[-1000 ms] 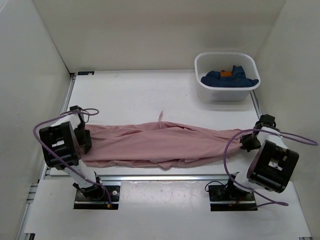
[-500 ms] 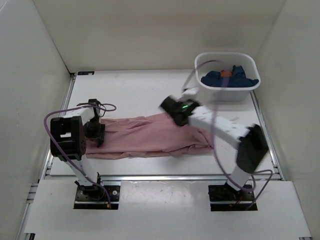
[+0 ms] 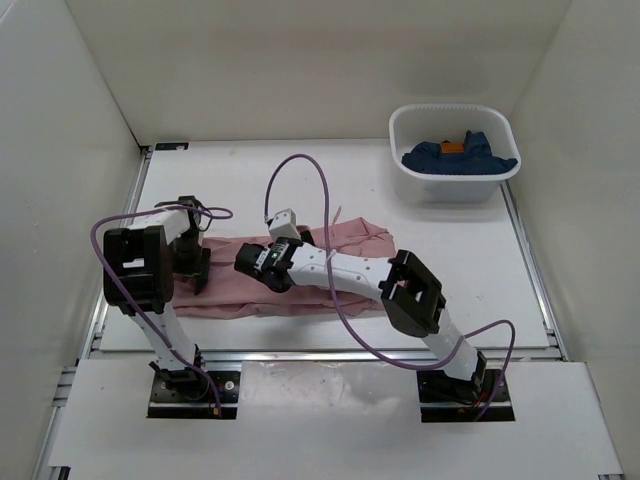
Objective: Fold and stack the trousers
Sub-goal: Fold the trousers
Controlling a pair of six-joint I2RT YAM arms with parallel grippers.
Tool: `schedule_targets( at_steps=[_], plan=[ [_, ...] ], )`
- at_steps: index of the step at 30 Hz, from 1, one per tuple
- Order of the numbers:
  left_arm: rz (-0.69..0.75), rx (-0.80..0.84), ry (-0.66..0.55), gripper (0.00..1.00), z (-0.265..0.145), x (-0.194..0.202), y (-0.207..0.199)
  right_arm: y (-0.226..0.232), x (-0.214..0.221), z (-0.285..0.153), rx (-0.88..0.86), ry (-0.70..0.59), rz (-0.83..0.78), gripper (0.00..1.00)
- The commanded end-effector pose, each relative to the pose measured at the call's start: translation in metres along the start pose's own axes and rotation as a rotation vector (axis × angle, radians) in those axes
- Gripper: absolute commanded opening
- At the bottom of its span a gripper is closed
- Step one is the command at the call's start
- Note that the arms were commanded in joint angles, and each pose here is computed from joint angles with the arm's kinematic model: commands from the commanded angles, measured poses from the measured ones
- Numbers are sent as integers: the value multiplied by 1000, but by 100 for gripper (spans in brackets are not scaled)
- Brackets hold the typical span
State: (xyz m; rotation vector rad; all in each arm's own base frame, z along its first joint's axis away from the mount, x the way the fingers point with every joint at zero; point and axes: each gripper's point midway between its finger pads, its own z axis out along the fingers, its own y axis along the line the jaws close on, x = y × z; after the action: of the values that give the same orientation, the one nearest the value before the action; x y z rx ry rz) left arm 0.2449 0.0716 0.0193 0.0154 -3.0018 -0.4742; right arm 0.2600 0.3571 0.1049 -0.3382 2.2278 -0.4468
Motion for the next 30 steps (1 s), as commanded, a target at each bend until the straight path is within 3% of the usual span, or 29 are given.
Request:
schedule_targets(
  at_steps=[1, 4, 6, 8, 10, 12, 13, 15, 16, 17, 20, 28, 30],
  plan=[
    [-66, 46, -114, 86, 11, -35, -14, 15, -12, -26, -181, -1, -35, 67],
    [-89, 46, -116, 86, 10, -35, -7, 37, -22, -69, -426, 44, -149, 99],
    [-114, 46, -120, 86, 9, -31, 0, 31, -48, -108, -541, -19, -201, 99],
    [-126, 47, -120, 86, 9, -28, 3, 6, -89, -148, -598, -115, -129, 99],
    [-138, 46, -129, 86, 7, -29, 6, -13, -85, -143, -574, -109, -89, 99],
    [-141, 46, -139, 87, 4, -29, 7, -42, -93, -128, -557, -121, 67, 93],
    [-141, 55, -141, 87, 1, -28, 7, -45, -62, -97, -498, -51, 63, 80],
    [-141, 55, -141, 87, 1, -28, 7, -61, -50, -57, -464, 37, 172, 62],
    [-138, 55, -132, 87, 1, -26, 6, -64, -38, -42, -437, 92, 220, 39],
    [-144, 45, -149, 87, -3, -29, 10, -68, -22, -15, -400, 144, 243, 26],
    [-140, 35, -131, 87, -1, -24, 10, -66, 13, 9, -370, 197, 222, 0],
    [-139, 35, -129, 88, -2, -18, 10, -49, 83, 29, -350, 321, 218, 0],
    [-141, 44, -139, 88, -4, -19, 9, -54, 73, 34, -328, 306, 222, 0]
  ],
)
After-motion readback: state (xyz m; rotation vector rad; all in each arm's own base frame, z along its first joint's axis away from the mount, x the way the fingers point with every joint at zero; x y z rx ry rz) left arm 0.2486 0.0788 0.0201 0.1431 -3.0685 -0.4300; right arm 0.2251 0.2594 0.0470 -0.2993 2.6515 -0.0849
